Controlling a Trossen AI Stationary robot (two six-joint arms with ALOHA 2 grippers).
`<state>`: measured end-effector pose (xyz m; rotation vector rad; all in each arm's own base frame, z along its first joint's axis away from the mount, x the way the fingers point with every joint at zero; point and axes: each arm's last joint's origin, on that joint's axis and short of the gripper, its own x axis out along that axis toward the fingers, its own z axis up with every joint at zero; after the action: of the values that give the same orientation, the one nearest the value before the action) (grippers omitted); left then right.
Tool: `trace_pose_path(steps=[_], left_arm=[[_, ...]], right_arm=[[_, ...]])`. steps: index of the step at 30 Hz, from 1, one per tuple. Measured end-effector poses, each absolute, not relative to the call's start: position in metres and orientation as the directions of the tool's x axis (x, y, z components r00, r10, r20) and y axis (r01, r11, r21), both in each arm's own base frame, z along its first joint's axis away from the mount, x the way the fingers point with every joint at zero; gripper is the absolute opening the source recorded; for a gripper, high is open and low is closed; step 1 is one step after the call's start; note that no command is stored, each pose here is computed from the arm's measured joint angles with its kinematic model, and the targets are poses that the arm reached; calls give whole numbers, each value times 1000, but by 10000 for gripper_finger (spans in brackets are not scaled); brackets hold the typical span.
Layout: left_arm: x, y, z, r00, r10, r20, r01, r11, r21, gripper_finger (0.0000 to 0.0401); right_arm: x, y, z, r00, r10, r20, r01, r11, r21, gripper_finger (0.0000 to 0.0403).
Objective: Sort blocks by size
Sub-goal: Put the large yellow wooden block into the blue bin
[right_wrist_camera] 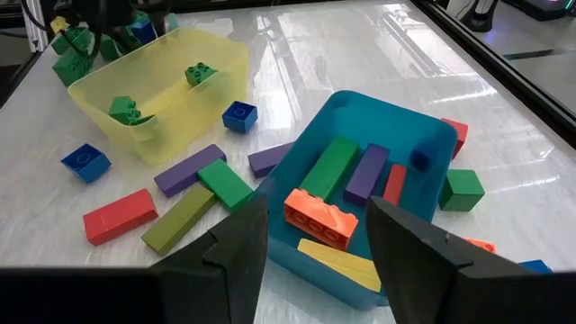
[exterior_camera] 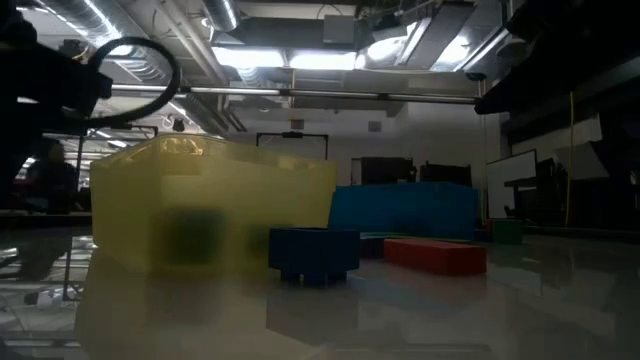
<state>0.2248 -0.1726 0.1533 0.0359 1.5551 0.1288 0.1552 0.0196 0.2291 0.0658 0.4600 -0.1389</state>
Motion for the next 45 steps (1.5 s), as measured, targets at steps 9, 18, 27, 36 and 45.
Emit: trace_pose_path(steps=[9,18,27,36,45], left_arm=[[227,-174,151,40,80,-996,-14,997,79,113],[240,-174,160,82,26,-996,-44,999,22,77],[269,-180,195,202,-54,-978,-39,997,-63,83],[308,-171,244,407,-94,-909,55,995,-78,81],[364,-111,263,706,72,-704,91,977,191,90]], right_arm=[[155,20,229,887,-119,-447,148,988,32,189],[155,20,229,887,-119,-447,149,988,32,189],[155,20,229,887,-119,-447,149,988,32,189],[155,20,229,887,-119,-446,148,988,32,189],[155,20,229,887,-119,-447,148,988,31,189]])
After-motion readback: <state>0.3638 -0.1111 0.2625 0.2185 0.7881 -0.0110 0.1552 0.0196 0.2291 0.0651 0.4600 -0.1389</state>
